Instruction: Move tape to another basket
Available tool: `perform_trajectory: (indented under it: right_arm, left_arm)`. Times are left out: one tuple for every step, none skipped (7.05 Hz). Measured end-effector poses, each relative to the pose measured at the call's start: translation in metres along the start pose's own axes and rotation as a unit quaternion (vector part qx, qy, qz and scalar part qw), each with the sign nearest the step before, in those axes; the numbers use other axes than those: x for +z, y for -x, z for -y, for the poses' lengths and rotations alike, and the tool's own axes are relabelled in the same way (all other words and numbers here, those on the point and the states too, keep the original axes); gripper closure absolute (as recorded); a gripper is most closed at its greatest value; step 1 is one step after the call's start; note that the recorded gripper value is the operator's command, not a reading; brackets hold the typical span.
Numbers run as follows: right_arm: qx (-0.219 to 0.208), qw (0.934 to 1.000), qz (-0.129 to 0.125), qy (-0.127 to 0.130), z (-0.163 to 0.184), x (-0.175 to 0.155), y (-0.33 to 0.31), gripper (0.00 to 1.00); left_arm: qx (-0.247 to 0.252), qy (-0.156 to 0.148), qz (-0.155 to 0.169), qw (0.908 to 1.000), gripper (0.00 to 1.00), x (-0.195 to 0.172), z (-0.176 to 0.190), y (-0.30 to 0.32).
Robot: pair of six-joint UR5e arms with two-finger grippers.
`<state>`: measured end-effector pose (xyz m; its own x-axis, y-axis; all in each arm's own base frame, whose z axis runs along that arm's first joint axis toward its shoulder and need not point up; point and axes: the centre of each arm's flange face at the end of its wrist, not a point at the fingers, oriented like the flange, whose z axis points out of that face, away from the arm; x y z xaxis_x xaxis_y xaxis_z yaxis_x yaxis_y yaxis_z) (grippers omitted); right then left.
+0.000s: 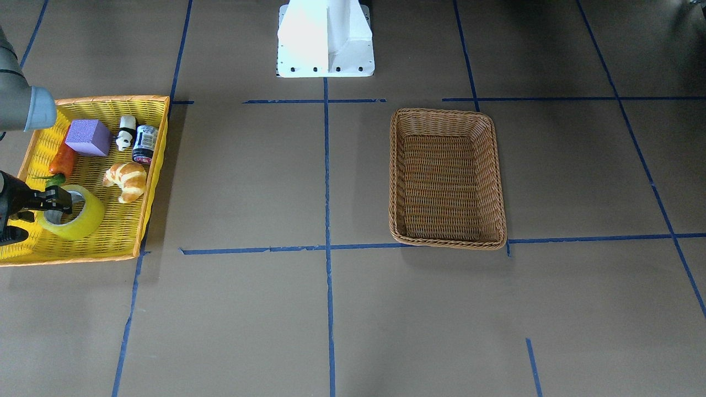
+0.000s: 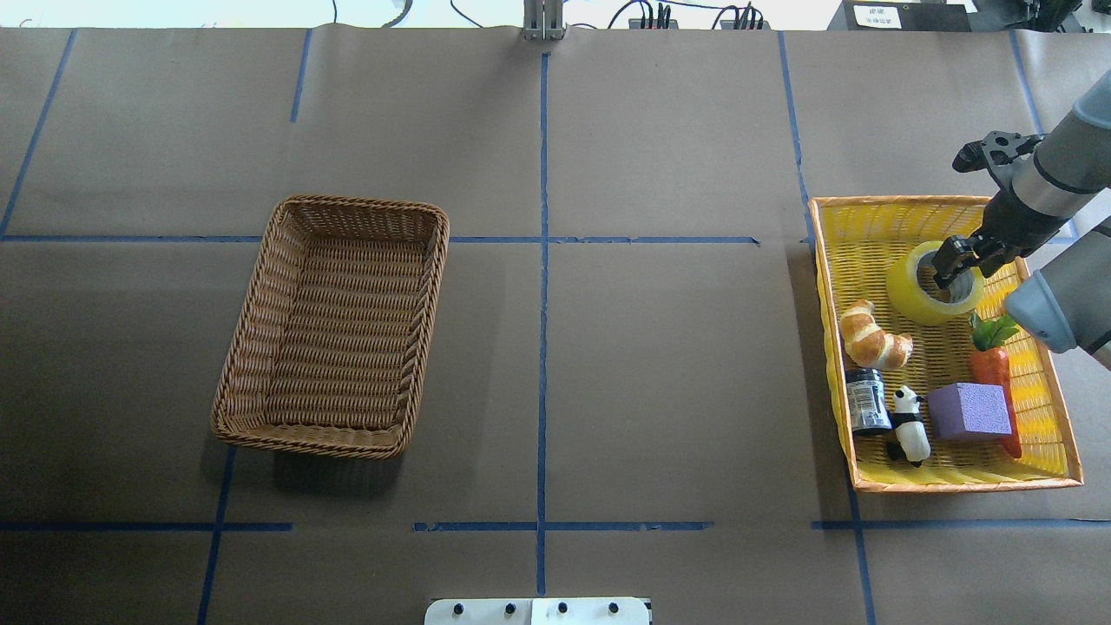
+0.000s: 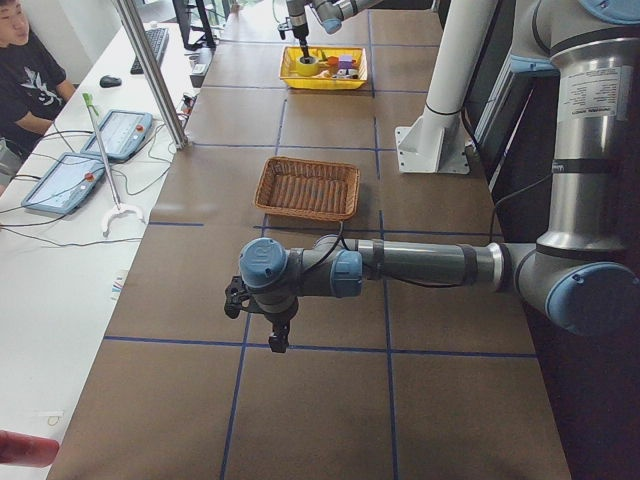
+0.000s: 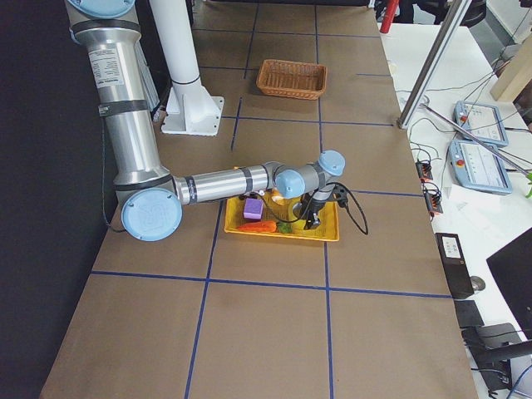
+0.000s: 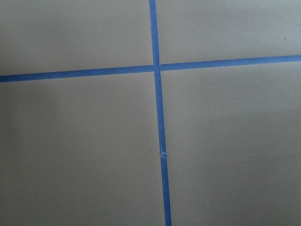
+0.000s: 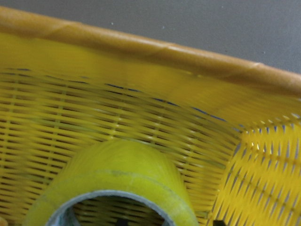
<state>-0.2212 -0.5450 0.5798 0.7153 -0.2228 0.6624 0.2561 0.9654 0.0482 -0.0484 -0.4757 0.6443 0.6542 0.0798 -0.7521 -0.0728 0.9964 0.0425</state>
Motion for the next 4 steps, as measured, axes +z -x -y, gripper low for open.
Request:
perform_trajectory:
  right_arm:
    - [0.0, 1.0, 0.0, 0.0, 0.0, 0.0, -0.001, 1.0]
    - [-0.002, 1.0, 0.001, -0.002, 0.0, -0.003, 0.0, 1.0]
    - [-0.005, 0.9999, 0.005, -0.013, 0.003, -0.015, 0.004, 1.0]
    - [-0.013, 0.9992, 0.013, -0.037, 0.007, -0.041, 0.015, 1.0]
  left_arm:
    - [0.0, 0.0, 0.0, 1.0, 0.0, 0.0, 0.0, 0.0]
    - [0.0, 0.0, 0.0, 1.0, 0.0, 0.0, 0.0, 0.0]
    - [0.001, -0.001, -0.001, 1.0, 0.0, -0.001, 0.0, -0.001]
    - [0.002, -0.004, -0.001, 1.0, 0.0, -0.003, 0.001, -0.004]
